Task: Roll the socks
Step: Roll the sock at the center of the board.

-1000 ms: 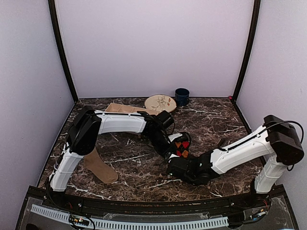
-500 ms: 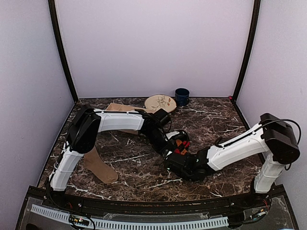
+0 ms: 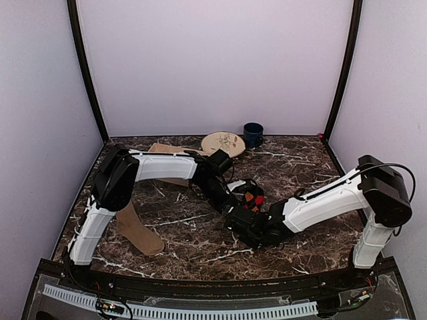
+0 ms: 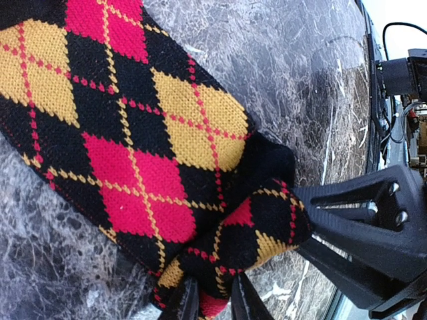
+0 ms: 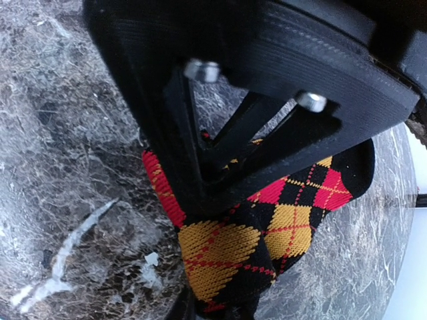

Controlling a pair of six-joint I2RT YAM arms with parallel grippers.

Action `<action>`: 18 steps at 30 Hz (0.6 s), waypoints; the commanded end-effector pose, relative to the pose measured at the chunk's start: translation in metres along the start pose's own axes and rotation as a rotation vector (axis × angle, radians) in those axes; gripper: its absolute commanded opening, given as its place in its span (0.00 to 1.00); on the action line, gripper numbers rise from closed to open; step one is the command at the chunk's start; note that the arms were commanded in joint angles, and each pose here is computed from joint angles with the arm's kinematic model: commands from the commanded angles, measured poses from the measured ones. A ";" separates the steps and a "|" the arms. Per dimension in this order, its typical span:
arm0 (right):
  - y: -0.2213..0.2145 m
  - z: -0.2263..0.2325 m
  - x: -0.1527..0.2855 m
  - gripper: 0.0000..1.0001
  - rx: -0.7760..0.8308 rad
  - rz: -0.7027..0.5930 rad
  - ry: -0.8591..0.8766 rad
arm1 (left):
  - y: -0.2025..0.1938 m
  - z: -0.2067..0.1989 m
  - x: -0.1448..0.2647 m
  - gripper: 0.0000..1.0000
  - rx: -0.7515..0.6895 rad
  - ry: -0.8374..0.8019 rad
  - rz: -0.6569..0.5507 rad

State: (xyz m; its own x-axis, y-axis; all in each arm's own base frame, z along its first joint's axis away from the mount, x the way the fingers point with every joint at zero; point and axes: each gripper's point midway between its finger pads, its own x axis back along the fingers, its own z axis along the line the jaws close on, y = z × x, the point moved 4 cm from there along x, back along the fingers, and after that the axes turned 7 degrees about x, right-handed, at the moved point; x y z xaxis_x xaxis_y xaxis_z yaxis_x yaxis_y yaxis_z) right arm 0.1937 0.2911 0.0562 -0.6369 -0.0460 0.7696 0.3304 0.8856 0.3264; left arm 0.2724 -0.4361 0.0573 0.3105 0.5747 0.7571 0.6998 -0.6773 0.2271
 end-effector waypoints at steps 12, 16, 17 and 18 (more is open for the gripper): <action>0.006 -0.010 -0.018 0.00 -0.141 0.034 0.164 | -0.065 0.024 -0.026 0.30 0.146 0.130 0.201; 0.009 -0.017 -0.019 0.00 -0.192 0.030 0.208 | -0.062 0.027 -0.021 0.33 0.164 0.130 0.175; 0.009 -0.018 -0.020 0.00 -0.203 0.031 0.224 | -0.061 0.028 -0.019 0.33 0.169 0.130 0.169; 0.008 -0.020 -0.021 0.00 -0.215 0.034 0.231 | -0.060 0.028 -0.018 0.34 0.172 0.128 0.160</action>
State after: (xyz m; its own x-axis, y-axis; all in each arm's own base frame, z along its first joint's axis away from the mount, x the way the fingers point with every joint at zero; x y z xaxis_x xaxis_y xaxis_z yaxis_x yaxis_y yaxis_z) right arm 0.1962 0.3025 0.0581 -0.4857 -0.1573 0.8598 0.3756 0.8507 0.3678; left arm 0.2807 -0.4263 0.0598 0.2782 0.6091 0.7427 0.7328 -0.6345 0.2459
